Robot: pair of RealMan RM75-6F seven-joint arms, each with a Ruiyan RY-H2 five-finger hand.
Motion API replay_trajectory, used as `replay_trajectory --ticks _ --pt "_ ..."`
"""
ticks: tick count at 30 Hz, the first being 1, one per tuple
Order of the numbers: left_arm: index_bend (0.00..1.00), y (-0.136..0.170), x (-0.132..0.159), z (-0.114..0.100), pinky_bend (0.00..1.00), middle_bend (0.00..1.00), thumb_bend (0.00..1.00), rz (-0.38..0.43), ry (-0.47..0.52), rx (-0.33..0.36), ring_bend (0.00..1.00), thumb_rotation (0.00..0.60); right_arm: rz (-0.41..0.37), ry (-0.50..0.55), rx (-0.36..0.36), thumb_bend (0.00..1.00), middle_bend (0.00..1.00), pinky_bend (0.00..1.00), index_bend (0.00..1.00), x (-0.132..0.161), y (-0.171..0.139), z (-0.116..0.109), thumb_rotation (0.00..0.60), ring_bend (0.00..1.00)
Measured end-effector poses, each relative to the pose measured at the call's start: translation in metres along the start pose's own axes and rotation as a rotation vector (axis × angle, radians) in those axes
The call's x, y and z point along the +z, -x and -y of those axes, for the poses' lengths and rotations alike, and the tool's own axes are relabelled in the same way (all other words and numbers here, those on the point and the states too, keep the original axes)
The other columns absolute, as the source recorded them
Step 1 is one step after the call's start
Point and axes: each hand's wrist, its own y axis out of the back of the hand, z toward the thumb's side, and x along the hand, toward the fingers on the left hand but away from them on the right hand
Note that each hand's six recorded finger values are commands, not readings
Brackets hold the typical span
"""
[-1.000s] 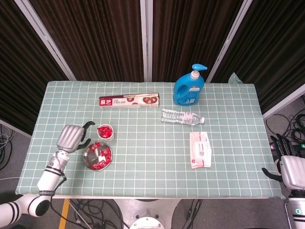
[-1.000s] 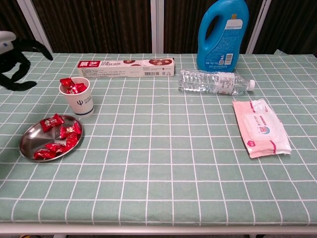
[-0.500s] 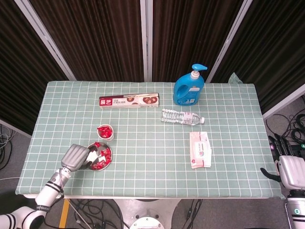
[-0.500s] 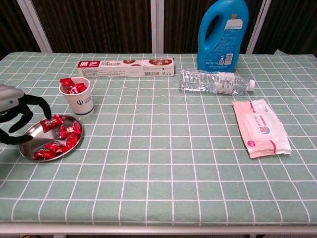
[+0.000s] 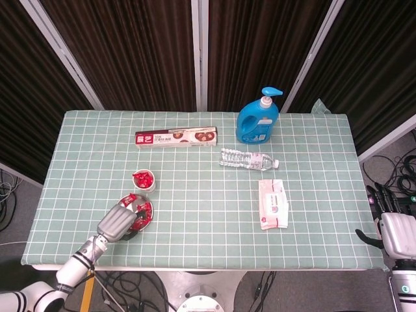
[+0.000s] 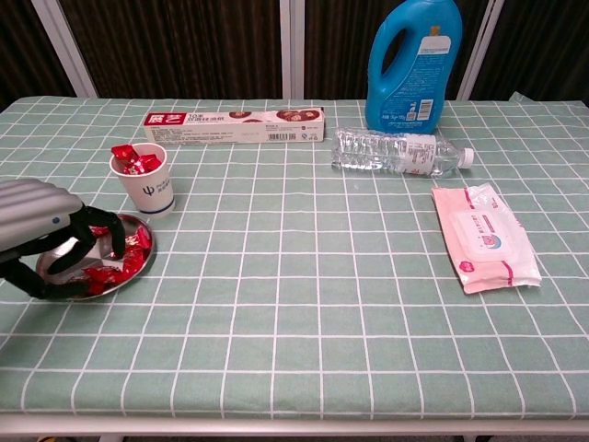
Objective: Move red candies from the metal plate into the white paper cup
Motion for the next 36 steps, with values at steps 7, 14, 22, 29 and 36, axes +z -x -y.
replay_trajectory --ticks 7,14,22,29,36 --pt "0.48 -0.007 -0.002 0.009 1.00 0.82 0.30 -0.012 -0.025 -0.081 0.89 0.600 0.004 0.002 -0.003 0.07 0.02 0.35 0.00 -0.001 -0.001 -0.001 0.600 0.00" --pt "0.47 0.000 -0.010 0.007 1.00 0.82 0.30 -0.065 -0.022 -0.134 0.89 0.600 0.003 0.001 -0.002 0.07 0.02 0.35 0.00 -0.001 0.000 -0.001 0.600 0.00" --pt "0.47 0.004 -0.025 0.003 1.00 0.82 0.30 -0.140 -0.010 -0.183 0.89 0.600 0.000 0.004 -0.005 0.07 0.02 0.35 0.00 0.000 0.000 -0.001 0.600 0.00" --pt "0.47 0.001 -0.032 -0.008 1.00 0.82 0.29 -0.196 0.002 -0.161 0.89 0.600 0.003 0.008 -0.008 0.07 0.02 0.35 0.00 -0.002 -0.003 -0.001 0.600 0.00" --pt "0.48 -0.014 -0.018 -0.018 1.00 0.82 0.29 -0.153 -0.003 -0.063 0.88 0.600 0.003 0.010 -0.008 0.07 0.02 0.35 0.00 -0.003 -0.003 -0.001 0.600 0.00"
